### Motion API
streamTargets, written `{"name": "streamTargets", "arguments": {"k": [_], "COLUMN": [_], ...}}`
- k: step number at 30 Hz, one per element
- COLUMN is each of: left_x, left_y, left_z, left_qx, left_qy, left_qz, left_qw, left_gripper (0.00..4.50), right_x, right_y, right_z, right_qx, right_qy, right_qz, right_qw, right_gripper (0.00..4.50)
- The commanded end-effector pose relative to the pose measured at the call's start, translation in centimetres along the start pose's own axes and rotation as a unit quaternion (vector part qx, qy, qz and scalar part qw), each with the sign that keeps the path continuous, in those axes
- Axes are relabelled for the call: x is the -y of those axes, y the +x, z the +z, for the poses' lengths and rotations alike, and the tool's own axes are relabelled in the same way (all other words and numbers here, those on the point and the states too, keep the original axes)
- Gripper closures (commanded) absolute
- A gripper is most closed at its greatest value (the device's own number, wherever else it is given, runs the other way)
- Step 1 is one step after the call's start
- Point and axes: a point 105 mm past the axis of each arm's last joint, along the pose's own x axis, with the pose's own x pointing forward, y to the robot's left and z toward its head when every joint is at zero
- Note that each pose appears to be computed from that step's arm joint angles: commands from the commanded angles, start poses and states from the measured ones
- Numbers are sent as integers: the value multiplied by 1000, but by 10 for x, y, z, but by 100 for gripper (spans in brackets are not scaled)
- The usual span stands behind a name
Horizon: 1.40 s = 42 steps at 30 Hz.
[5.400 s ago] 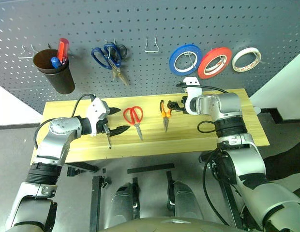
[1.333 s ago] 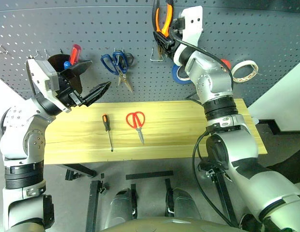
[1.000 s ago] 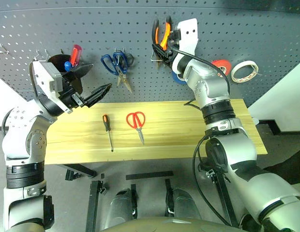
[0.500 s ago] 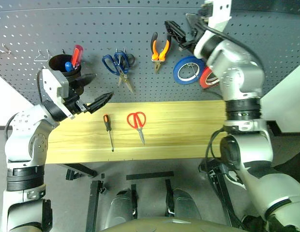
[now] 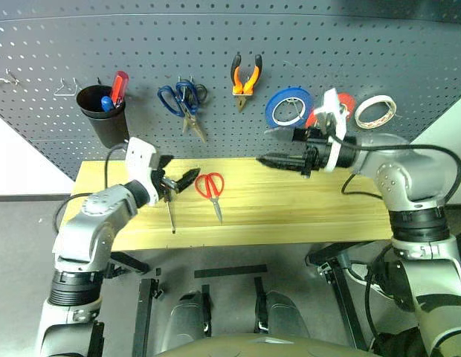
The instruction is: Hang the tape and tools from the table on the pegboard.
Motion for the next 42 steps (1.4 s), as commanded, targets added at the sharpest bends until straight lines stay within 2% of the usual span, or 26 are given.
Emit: {"name": "streamTargets", "arguments": {"k": [1,3,7,14,18,22,31,42], "left_x": [16,16,20,50,63,72,64,72], "left_y": [17,23,39,65,75,84,103,117], "left_z": [-17,-26,-36,-40,-48,-58,-58,-51], "left_qx": [-45,-69,-97,-131,-163,-198,-219,-204], "left_qy": [24,32,-2,-69,-116,-102,-92,-109], "left_qz": [19,48,91,97,140,165,247,231], "left_qw": [999,996,991,984,970,961,939,945], "left_gripper": [0,0,0,0,0,0,0,0], "right_x": [1,5,16,30,35,37,41,43], "right_y": [-7,-9,-17,-27,-29,-28,-32,-39], "right_z": [-8,-10,-17,-24,-32,-32,-35,-36], "right_qx": [-27,-31,-56,-85,-100,-100,-116,-121], "right_qy": [-14,-8,-9,-38,-43,-49,-62,-69], "right_qz": [28,33,33,47,48,45,33,17], "right_qw": [999,999,998,995,993,993,991,990], "right_gripper": [7,7,7,7,7,7,7,7]}}
